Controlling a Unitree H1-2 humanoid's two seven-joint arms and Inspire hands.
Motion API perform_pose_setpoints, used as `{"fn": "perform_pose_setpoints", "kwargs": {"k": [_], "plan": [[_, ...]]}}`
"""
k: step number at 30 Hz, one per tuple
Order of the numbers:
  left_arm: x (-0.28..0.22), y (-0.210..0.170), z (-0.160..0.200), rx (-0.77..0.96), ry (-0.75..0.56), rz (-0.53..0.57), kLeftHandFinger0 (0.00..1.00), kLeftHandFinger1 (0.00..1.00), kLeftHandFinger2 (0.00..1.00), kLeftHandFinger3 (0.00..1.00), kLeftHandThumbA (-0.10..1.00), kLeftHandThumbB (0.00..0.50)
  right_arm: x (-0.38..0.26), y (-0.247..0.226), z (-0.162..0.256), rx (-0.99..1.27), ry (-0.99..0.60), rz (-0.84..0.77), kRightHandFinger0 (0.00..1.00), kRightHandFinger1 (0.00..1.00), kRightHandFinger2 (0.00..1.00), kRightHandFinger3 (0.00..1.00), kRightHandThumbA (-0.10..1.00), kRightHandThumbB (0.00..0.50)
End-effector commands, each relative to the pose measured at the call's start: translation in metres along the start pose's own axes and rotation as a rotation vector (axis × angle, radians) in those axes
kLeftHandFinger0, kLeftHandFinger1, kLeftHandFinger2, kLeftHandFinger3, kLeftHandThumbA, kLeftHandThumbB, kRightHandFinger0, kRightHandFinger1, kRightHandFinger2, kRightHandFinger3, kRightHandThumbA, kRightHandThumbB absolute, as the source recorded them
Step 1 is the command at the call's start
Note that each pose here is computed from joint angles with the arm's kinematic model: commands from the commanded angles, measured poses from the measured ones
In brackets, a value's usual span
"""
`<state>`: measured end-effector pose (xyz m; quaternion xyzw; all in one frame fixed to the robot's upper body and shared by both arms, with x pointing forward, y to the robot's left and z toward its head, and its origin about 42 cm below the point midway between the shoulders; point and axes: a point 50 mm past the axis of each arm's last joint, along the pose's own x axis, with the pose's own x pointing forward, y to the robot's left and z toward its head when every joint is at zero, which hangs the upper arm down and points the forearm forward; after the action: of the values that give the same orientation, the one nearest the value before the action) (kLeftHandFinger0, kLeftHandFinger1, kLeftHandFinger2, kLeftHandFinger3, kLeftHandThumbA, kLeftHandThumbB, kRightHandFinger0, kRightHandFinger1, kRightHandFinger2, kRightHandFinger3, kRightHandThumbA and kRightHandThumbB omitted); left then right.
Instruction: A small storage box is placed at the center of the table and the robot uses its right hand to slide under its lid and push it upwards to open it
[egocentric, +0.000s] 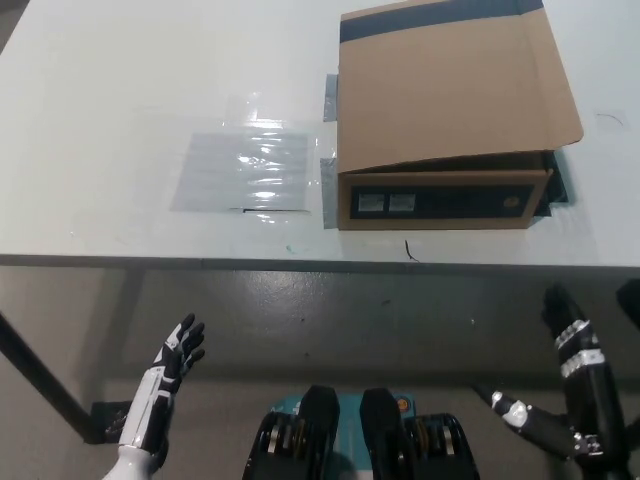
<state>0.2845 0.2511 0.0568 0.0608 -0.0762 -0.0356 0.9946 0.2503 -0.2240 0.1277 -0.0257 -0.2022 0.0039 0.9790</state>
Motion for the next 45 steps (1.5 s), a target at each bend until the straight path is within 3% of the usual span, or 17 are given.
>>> {"fn": "perform_pose_setpoints", "kwargs": {"k": [1,2,3,5,8,9,10,12,14,15,23,27,32,35,45], "plan": [[0.008,0.007,0.01,0.008,-0.086,-0.012,1.0,1.0,1.0,1.0,1.0,0.5,0.021,-0.008,0.039,0.108,-0.146,-0.028,1.0,1.0,1.0,1.0,1.0,0.337],[0.008,0.007,0.01,0.009,-0.086,-0.013,1.0,1.0,1.0,1.0,1.0,0.5,0.022,-0.009,0.041,0.123,-0.146,-0.033,1.0,1.0,1.0,1.0,1.0,0.338],[0.006,0.008,0.01,0.009,-0.084,-0.016,1.0,1.0,1.0,1.0,1.0,0.5,0.028,-0.011,0.046,0.175,-0.156,-0.055,1.0,1.0,1.0,1.0,1.0,0.287],[0.003,0.004,0.009,0.002,-0.079,-0.015,1.0,1.0,1.0,1.0,1.0,0.5,0.036,-0.02,0.048,0.207,-0.182,-0.066,1.0,1.0,1.0,1.0,1.0,0.26],[0.001,0.003,0.009,0.005,-0.078,-0.016,1.0,1.0,1.0,1.0,1.0,0.5,0.052,-0.033,0.053,0.274,-0.204,-0.077,1.0,1.0,1.0,1.0,1.0,0.287],[0.001,0.003,0.008,0.002,-0.076,-0.013,1.0,1.0,1.0,1.0,1.0,0.5,0.055,-0.034,0.055,0.279,-0.206,-0.081,1.0,1.0,1.0,1.0,1.0,0.257],[0.007,0.006,0.011,0.009,-0.087,-0.008,1.0,1.0,1.0,1.0,1.0,0.5,0.068,-0.036,0.056,0.287,-0.222,-0.095,1.0,1.0,1.0,1.0,1.0,0.27],[0.007,0.004,0.01,0.002,-0.081,-0.009,1.0,1.0,1.0,1.0,1.0,0.5,0.078,-0.044,0.058,0.29,-0.232,-0.124,1.0,1.0,1.0,1.0,1.0,0.248],[0.007,0.002,0.01,0.001,-0.084,-0.016,1.0,1.0,1.0,1.0,1.0,0.5,0.087,-0.051,0.058,0.307,-0.222,-0.135,1.0,1.0,1.0,1.0,1.0,0.221],[0.008,0.002,0.01,0.011,-0.086,-0.019,1.0,1.0,1.0,1.0,1.0,0.5,0.091,-0.053,0.058,0.318,-0.219,-0.139,1.0,1.0,1.0,1.0,1.0,0.176],[0.009,0.001,0.01,0.007,-0.086,-0.016,1.0,1.0,1.0,1.0,1.0,0.5,0.129,-0.066,0.055,0.407,-0.213,-0.181,1.0,1.0,1.0,1.0,1.0,0.201],[0.009,0.0,0.01,0.005,-0.085,-0.018,1.0,1.0,1.0,1.0,1.0,0.5,0.148,-0.071,0.047,0.432,-0.215,-0.202,1.0,1.0,1.0,1.0,1.0,0.258],[0.009,0.001,0.01,0.015,-0.085,-0.022,1.0,1.0,1.0,1.0,1.0,0.5,0.171,-0.071,0.04,0.457,-0.205,-0.202,1.0,1.0,1.0,1.0,1.0,0.284],[0.009,0.001,0.01,0.016,-0.083,-0.017,1.0,1.0,1.0,1.0,1.0,0.5,0.183,-0.067,0.033,0.515,-0.183,-0.208,1.0,1.0,1.0,1.0,1.0,0.339],[0.01,0.002,0.01,0.016,-0.085,-0.019,1.0,1.0,1.0,1.0,1.0,0.5,0.204,-0.049,0.029,0.594,-0.15,-0.197,1.0,1.0,1.0,1.0,1.0,0.317]]}}
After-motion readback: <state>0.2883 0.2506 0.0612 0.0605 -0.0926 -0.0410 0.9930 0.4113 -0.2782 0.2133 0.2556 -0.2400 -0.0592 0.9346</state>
